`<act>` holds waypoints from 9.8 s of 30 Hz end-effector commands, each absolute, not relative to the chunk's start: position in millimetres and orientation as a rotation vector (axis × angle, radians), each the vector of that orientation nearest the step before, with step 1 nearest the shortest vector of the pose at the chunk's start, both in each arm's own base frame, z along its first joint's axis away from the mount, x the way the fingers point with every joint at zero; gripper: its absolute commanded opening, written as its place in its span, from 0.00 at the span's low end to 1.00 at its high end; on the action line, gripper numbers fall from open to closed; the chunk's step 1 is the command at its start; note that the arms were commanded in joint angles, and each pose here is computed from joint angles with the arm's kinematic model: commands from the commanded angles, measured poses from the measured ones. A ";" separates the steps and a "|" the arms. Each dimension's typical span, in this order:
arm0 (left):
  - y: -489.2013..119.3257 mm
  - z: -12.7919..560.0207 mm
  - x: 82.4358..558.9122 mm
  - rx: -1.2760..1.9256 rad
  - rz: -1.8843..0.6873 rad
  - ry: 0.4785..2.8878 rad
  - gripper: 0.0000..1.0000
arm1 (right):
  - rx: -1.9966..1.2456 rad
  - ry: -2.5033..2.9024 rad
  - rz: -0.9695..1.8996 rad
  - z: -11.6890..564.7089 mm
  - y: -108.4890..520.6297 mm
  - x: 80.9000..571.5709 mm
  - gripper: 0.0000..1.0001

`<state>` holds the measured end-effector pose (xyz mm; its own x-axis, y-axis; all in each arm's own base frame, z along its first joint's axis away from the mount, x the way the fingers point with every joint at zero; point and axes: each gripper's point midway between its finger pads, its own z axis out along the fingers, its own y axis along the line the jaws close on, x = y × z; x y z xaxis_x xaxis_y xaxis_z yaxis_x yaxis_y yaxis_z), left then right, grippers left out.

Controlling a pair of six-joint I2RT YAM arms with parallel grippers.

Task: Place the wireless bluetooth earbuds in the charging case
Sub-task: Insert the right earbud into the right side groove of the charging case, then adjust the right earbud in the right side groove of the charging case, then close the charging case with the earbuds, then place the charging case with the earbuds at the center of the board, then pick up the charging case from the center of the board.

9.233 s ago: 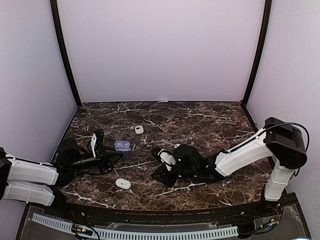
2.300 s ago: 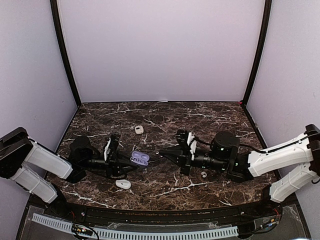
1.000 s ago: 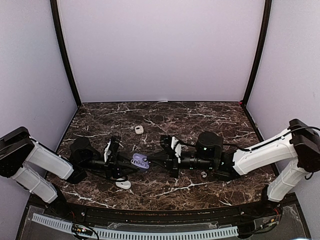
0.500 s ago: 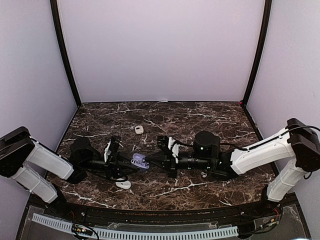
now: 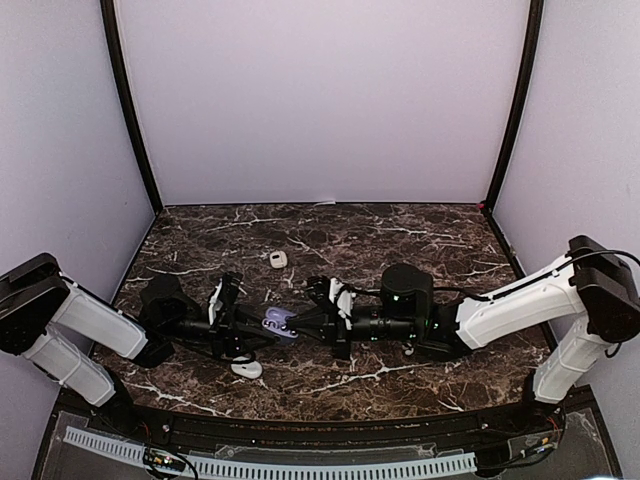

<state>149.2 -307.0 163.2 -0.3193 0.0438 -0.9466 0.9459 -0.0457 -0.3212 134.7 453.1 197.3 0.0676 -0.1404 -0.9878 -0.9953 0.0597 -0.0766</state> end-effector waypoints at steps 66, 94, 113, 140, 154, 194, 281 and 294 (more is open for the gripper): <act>-308.5 157.4 145.1 1.242 -1.367 1.397 0.17 | -1.259 1.523 1.029 207.7 436.1 139.3 0.15; -313.7 153.5 141.7 1.276 -1.363 1.418 0.17 | -1.464 1.579 1.054 182.8 454.8 129.3 0.02; -313.4 154.0 141.9 1.277 -1.359 1.418 0.17 | -1.562 1.671 1.013 154.3 448.8 124.6 0.00; -312.9 160.5 135.8 1.281 -1.402 1.374 0.17 | -1.545 1.593 1.122 163.4 449.9 112.5 0.01; -313.4 158.4 135.9 1.287 -1.399 1.383 0.17 | -1.415 1.539 1.120 201.9 430.7 125.5 0.09; -316.5 154.3 140.7 1.291 -1.392 1.404 0.16 | -1.401 1.588 1.164 188.4 421.9 131.1 0.08; -148.6 58.3 246.3 -0.187 -0.461 2.673 0.99 | -0.993 1.740 0.854 160.6 363.4 237.8 0.23; -186.1 52.2 162.5 -0.161 -0.336 2.799 0.99 | -0.988 1.736 0.912 155.5 363.5 231.0 0.78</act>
